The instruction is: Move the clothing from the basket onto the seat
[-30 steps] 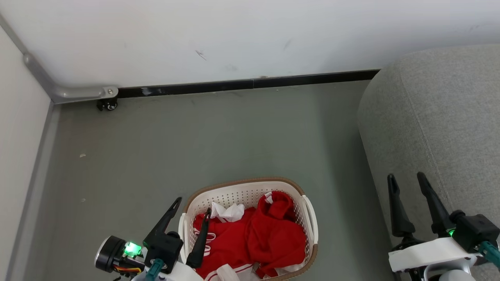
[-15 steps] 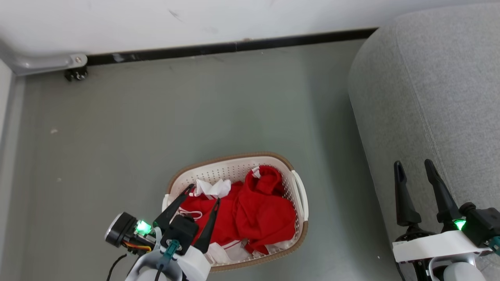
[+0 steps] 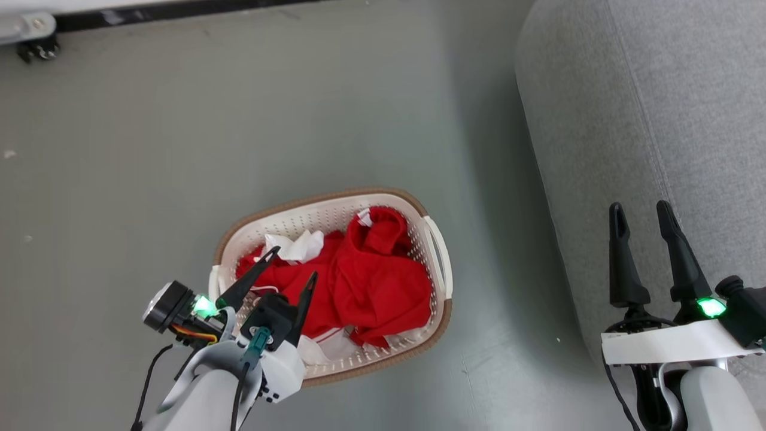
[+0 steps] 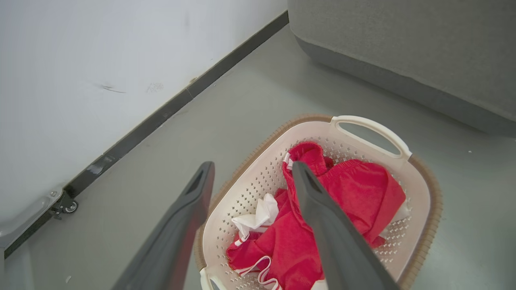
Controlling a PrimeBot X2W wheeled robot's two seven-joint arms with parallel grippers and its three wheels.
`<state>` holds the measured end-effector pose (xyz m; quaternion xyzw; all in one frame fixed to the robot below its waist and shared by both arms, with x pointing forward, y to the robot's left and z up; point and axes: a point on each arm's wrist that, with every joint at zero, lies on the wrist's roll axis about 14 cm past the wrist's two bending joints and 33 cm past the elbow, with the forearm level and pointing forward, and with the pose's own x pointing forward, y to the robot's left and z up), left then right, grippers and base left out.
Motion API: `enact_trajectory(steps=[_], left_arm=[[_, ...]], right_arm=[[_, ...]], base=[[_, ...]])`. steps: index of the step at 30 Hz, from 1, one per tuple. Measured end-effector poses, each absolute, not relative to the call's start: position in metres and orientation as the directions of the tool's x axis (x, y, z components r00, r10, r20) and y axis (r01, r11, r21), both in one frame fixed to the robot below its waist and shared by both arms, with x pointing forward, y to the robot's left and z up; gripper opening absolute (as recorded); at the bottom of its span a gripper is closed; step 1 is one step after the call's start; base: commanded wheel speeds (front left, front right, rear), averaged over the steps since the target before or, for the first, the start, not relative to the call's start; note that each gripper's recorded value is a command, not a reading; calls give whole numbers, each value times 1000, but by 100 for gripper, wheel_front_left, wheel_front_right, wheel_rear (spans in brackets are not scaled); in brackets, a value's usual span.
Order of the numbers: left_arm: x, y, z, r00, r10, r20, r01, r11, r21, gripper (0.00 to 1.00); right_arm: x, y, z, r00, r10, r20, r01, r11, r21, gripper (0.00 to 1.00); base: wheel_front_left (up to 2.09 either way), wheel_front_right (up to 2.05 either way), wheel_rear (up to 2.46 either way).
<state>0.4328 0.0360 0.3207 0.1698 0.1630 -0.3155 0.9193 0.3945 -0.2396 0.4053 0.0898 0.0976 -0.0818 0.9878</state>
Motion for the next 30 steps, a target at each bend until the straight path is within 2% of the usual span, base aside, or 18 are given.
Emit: enact_trajectory(steps=[14,30], left_arm=[[442,9,256,626,-583,-518,759,609,232,100],[457,-3,199,580,-561,-590,799,532,279,100]], right_arm=[[404,-254,375,944,-186,-272,236,958,165,100],[418,-265,356,930,-210,-302,270,947,174,100]], base=[[0,0,0],[0,0,0]])
